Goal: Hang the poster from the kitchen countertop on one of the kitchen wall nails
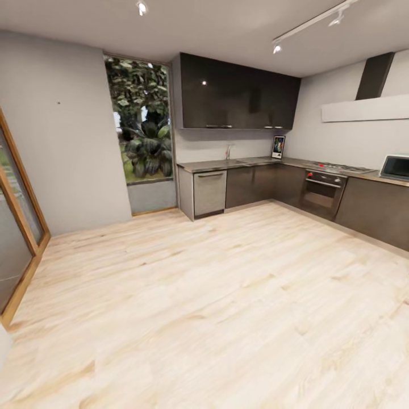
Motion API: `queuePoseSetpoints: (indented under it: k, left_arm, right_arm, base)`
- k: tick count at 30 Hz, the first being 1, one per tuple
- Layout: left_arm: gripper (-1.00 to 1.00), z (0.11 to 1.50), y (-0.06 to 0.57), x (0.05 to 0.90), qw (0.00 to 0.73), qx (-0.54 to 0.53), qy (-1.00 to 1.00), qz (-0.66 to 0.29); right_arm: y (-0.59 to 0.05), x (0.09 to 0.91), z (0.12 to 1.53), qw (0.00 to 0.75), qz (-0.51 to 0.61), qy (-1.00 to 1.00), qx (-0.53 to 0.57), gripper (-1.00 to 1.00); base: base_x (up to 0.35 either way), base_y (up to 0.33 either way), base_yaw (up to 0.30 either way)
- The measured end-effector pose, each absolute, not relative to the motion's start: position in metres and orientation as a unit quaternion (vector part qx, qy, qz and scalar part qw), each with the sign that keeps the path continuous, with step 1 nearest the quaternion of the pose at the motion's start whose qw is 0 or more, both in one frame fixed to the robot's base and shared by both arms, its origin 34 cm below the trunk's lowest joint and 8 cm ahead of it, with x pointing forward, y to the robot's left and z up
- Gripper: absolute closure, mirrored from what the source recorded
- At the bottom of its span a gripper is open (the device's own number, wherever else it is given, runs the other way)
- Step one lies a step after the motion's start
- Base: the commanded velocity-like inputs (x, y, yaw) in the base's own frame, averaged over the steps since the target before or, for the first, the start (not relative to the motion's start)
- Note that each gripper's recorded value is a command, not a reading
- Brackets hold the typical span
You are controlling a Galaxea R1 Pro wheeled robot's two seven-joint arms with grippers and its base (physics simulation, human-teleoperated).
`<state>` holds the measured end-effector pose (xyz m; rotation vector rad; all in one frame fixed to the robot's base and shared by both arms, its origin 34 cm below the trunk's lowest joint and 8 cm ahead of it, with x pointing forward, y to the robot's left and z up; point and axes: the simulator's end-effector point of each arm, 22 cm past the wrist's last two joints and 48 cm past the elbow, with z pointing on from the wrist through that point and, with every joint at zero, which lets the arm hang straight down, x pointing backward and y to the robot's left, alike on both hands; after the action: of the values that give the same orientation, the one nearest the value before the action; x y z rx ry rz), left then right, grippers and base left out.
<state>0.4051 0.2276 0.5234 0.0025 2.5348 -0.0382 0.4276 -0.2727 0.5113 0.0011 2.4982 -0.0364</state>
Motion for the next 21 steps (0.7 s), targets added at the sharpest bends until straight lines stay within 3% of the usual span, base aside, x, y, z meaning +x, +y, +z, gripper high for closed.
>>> queuePoseSetpoints:
  k: [21]
  left_arm:
    - [-1.0, 0.5232, 0.2276, 0.4048, 0.298, 0.001, 0.954, -0.014]
  right_arm:
    - [-0.2696, 0.4272, 0.5109, 0.315, -0.012, 0.949, 0.001, -1.0]
  base:
    - [0.336, 0.0, -0.005]
